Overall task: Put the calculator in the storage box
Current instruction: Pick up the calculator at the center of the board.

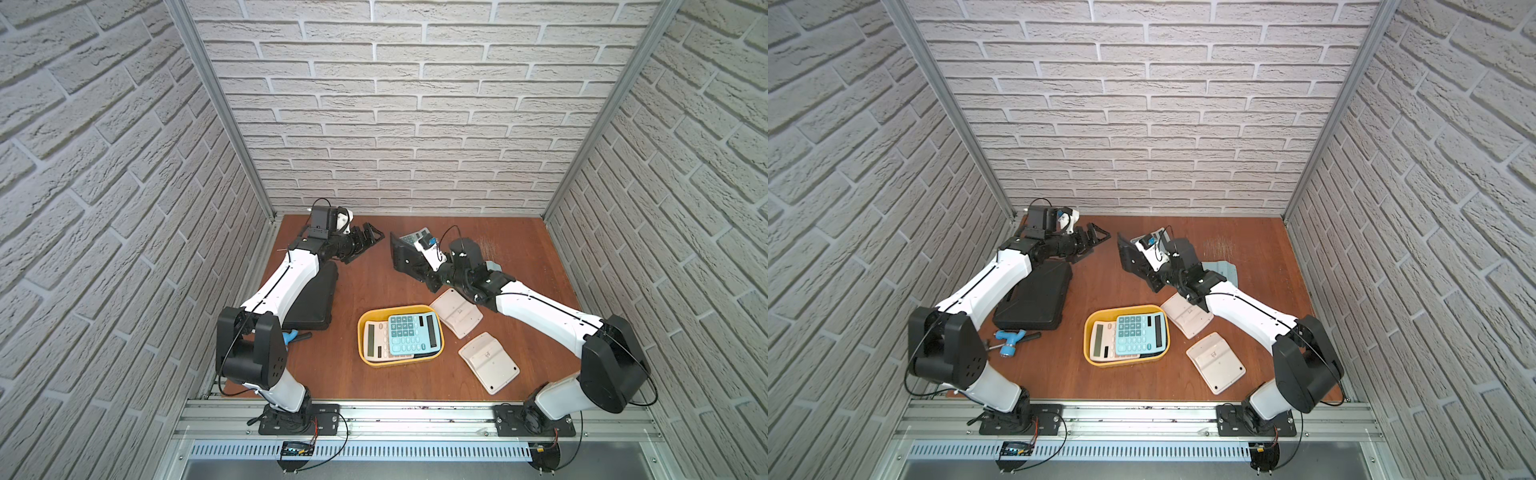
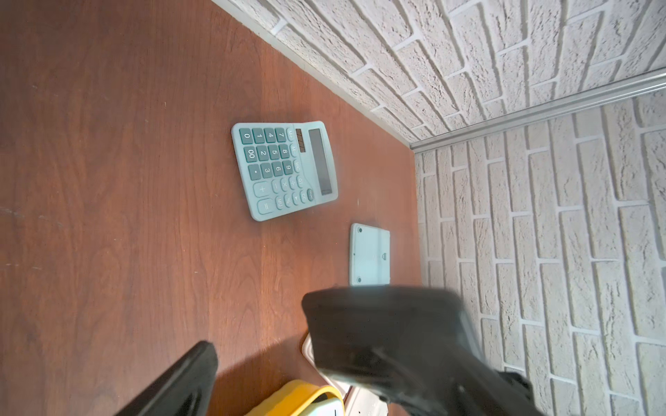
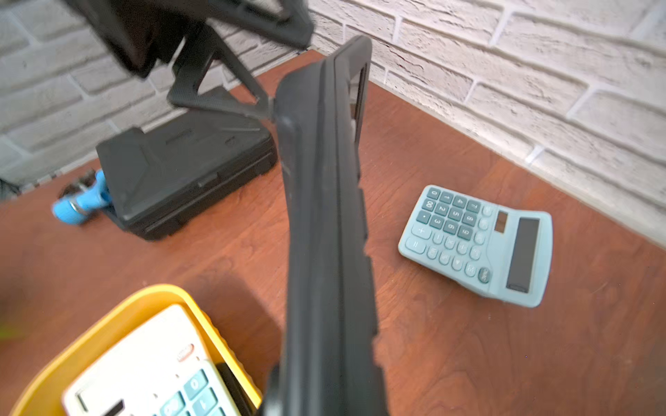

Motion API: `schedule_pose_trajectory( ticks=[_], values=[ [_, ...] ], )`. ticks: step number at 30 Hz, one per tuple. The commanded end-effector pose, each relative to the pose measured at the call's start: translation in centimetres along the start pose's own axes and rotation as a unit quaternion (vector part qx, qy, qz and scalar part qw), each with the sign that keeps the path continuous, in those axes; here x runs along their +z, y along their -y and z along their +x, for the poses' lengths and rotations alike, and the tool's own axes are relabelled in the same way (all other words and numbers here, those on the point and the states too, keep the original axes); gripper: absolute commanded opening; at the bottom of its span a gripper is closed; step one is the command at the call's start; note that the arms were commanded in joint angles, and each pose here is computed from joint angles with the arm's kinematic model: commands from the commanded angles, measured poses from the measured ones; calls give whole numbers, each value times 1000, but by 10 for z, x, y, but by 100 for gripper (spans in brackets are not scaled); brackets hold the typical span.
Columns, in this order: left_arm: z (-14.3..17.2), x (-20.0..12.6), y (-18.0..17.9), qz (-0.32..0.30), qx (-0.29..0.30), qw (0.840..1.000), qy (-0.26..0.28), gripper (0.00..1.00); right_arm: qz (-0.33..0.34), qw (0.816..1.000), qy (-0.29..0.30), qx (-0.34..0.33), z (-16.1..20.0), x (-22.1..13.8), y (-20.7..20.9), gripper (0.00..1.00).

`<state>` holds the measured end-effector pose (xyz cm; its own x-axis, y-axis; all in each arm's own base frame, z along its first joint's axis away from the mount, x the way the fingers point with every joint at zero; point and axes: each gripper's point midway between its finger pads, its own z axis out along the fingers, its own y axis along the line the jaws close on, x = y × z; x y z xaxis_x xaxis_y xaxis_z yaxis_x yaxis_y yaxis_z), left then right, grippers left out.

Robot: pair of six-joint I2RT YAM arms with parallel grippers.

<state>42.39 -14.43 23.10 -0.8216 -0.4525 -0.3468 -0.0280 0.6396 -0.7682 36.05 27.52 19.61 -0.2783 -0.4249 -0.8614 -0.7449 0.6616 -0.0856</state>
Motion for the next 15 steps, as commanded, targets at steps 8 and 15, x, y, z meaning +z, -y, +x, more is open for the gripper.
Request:
schedule_pose_trajectory(
  ticks=[8, 15],
  values=[
    [13, -17, 10, 31, -30, 999, -29, 98, 88, 931, 26, -352, -8, -14, -15, 3],
    [31, -9, 5, 17, -7, 997, -80, 93, 146, 875, 43, -460, -10, -16, -25, 3]
  ],
)
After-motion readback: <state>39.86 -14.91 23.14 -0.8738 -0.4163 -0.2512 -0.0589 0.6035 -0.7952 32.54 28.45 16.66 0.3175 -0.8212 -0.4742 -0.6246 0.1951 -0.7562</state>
